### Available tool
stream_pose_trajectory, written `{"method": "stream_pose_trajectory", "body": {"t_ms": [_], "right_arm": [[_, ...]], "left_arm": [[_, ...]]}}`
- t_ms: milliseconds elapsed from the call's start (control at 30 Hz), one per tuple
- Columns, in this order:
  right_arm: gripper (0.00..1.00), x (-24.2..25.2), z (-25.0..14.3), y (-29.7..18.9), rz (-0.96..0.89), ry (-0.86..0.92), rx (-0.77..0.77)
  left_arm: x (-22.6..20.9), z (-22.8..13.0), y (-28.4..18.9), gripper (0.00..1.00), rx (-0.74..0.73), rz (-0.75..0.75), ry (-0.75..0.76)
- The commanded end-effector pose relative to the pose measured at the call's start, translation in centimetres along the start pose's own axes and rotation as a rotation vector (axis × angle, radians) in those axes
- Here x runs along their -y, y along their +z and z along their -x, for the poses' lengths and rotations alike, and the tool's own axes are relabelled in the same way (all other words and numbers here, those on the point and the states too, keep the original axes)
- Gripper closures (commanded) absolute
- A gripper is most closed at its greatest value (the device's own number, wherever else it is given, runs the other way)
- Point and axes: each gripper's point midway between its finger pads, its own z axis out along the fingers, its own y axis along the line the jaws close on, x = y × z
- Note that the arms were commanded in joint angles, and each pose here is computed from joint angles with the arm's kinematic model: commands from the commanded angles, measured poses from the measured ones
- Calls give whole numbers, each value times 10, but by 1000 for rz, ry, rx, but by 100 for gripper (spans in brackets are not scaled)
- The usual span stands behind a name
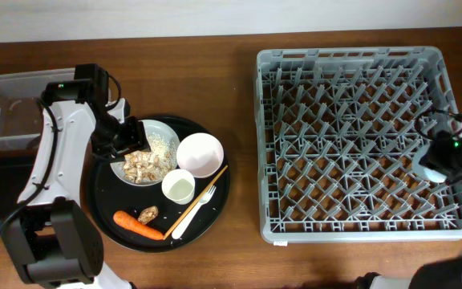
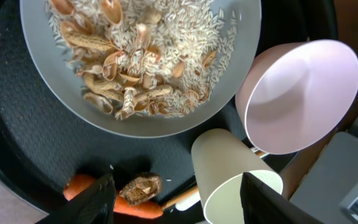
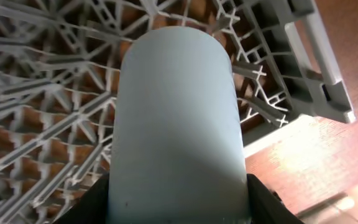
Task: Sort waste into correct bins and load items into the dishwasher rack
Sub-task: 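Place the blue cup upside down on the rack's right side, then grasp the white cup with the left gripper and lift toward right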
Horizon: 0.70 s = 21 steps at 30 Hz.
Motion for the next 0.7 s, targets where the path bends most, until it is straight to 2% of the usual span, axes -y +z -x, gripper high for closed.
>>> {"method": "stream_pose_trajectory", "body": {"t_ms": [0, 133, 167, 200, 233, 267, 400, 500, 567, 667], "right_arm": [[67, 7, 9, 17, -42, 29, -35], [65, 9, 20, 35, -59, 28, -48], [60, 9, 22, 38, -62, 29, -49], [45, 9, 24, 41, -61, 28, -53], [4, 8, 24, 44, -61, 27, -59], [1, 6, 24, 45, -48, 27, -64], [1, -6, 25, 38, 21, 30, -43], [1, -25, 28, 4, 145, 14, 36], [1, -50, 22, -31, 264, -73, 127], [1, -93, 1, -68, 330, -283, 230]], "left_arm": [[-1, 0, -5, 36, 13, 5, 16], [-1, 0, -5, 36, 13, 5, 16], [-1, 0, -5, 37, 13, 5, 16], [-1, 0, -5, 36, 13, 5, 16], [-1, 0, -5, 36, 13, 5, 16], [-1, 0, -5, 36, 13, 5, 16], [-1, -2, -5, 36, 5, 6, 15], [-2, -8, -5, 36, -18, 10, 10], [-4, -17, -6, 36, -57, 17, 2], [-5, -35, -7, 36, -130, 29, -5]]}}
